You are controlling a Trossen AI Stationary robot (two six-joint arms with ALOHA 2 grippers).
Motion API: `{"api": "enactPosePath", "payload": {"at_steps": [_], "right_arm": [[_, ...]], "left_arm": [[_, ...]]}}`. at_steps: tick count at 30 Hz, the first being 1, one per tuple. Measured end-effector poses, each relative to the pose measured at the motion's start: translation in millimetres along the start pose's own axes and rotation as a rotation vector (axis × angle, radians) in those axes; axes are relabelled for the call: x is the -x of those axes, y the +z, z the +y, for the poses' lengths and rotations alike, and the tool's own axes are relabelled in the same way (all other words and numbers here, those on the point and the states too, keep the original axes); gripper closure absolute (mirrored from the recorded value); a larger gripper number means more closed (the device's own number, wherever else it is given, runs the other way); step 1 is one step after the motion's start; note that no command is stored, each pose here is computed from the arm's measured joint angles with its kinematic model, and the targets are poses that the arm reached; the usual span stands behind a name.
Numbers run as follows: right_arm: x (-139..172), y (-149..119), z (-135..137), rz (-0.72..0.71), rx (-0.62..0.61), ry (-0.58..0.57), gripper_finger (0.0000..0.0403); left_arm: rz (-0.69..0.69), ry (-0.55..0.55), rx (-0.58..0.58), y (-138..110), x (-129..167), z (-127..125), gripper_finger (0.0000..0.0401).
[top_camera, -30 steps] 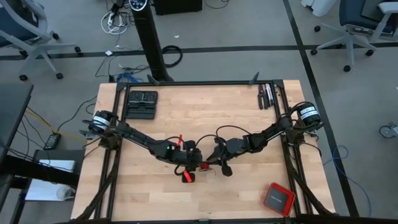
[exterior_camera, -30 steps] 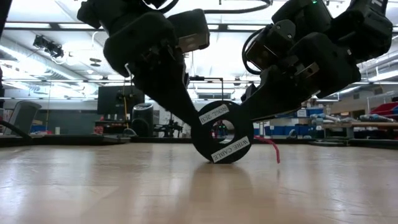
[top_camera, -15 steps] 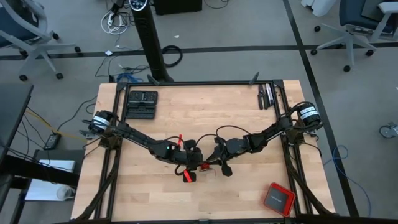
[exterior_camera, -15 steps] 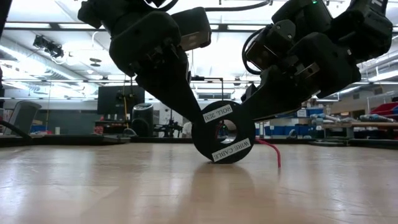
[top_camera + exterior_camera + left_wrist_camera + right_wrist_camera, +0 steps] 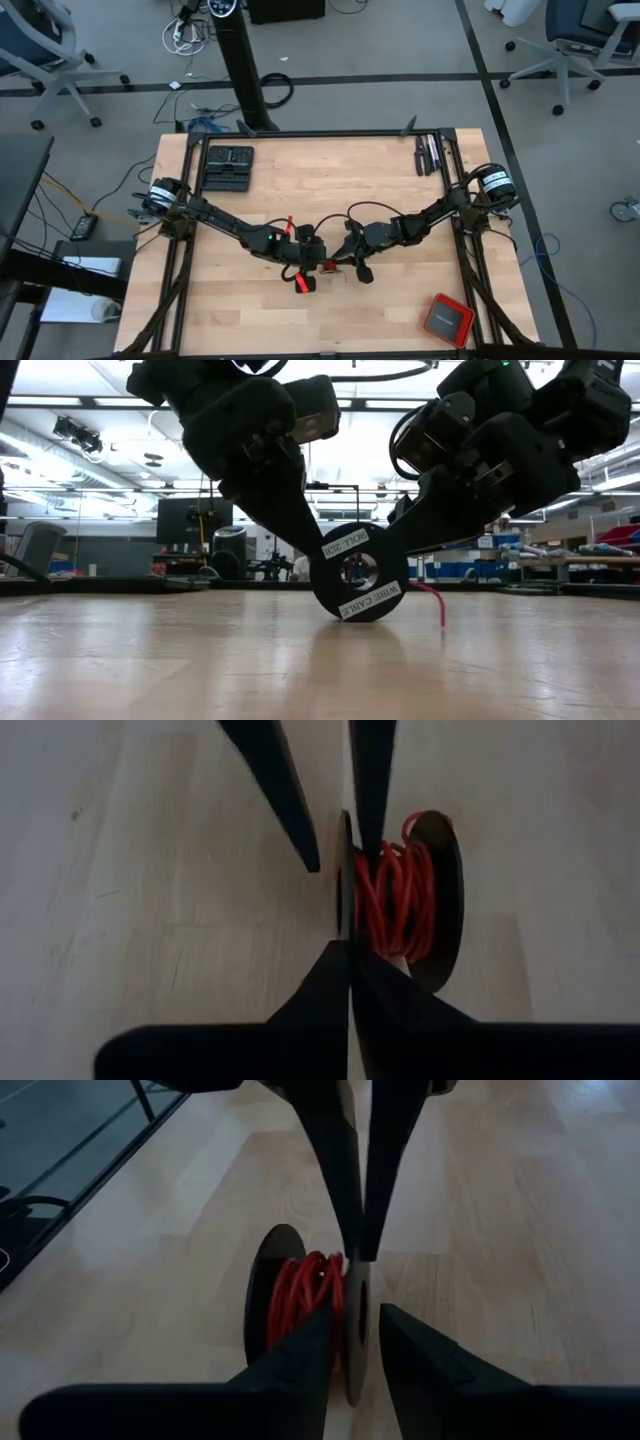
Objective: Coil cords
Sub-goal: Uncoil the red wire from the spool
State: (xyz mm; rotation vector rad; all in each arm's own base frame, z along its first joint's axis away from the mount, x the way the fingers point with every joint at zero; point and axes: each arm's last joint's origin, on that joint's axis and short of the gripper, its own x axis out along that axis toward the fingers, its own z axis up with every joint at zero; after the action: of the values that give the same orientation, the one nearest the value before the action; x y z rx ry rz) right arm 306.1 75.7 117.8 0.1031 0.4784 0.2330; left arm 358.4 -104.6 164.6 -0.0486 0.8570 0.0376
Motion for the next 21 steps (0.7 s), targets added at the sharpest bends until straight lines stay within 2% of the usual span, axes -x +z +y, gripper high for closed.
{"api": "enactPosePath", "payload": {"at_steps": [7, 12, 17, 21], "right_arm": [[6.2, 7.2, -3.1, -0.011, -0.021, -0.01, 0.0312], [22.6, 18.8, -8.8, 0.022, -0.009, -0.11, 0.0312], [30.4, 15.4, -10.8, 0.106, -0.006, -0.191, 0.0312], [34.9, 15.8, -10.4, 0.124, 0.003, -0.258, 0.0312]], "left_arm": [[0.018, 0.025, 0.03, -1.5, 0.3, 2.8, 0.0399], [0.042, 0.073, 0.022, -3.7, 3.6, 5.3, 0.04], [0.061, 0.201, -0.03, -3.4, 20.3, 12.7, 0.0401], [0.013, 0.306, -0.083, 4.7, 44.7, 18.8, 0.0401]]}}
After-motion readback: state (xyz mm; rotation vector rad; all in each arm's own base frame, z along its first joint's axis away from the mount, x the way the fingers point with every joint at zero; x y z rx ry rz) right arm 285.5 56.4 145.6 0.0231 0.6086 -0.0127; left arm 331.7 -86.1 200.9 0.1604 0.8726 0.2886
